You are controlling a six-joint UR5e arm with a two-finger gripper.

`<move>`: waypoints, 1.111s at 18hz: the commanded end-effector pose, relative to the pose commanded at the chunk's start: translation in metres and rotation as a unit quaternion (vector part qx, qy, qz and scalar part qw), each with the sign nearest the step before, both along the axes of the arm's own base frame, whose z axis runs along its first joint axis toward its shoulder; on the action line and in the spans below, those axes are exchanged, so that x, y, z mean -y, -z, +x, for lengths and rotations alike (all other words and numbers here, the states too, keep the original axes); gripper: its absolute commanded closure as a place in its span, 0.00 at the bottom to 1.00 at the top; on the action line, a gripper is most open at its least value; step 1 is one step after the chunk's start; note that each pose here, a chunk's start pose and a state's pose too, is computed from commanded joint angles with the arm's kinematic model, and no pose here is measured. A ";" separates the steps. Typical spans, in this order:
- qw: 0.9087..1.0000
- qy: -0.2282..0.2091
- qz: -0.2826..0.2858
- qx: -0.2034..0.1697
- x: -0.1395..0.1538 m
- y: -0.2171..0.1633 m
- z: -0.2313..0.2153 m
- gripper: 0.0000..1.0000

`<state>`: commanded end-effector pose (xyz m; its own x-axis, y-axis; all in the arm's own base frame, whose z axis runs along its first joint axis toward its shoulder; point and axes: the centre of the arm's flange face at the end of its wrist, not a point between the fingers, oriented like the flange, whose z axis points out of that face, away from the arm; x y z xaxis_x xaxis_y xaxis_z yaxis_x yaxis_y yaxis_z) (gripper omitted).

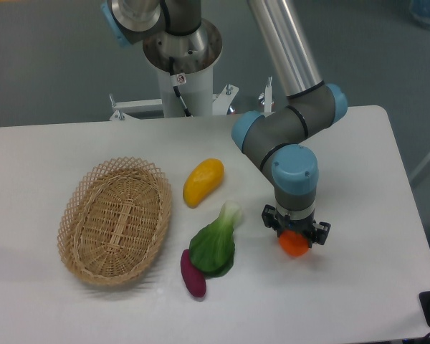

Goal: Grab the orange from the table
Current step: 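Lift the grasped orange up off the table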

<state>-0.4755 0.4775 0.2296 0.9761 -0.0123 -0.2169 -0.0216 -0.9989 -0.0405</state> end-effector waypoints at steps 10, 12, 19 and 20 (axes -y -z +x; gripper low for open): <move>0.999 0.026 0.021 0.023 0.017 -0.050 -0.015 0.52; 0.999 0.032 0.014 0.031 0.020 -0.057 -0.018 0.52; 0.998 0.042 0.011 0.034 0.015 -0.071 -0.023 0.50; 0.998 0.047 0.011 0.031 0.013 -0.072 -0.023 0.49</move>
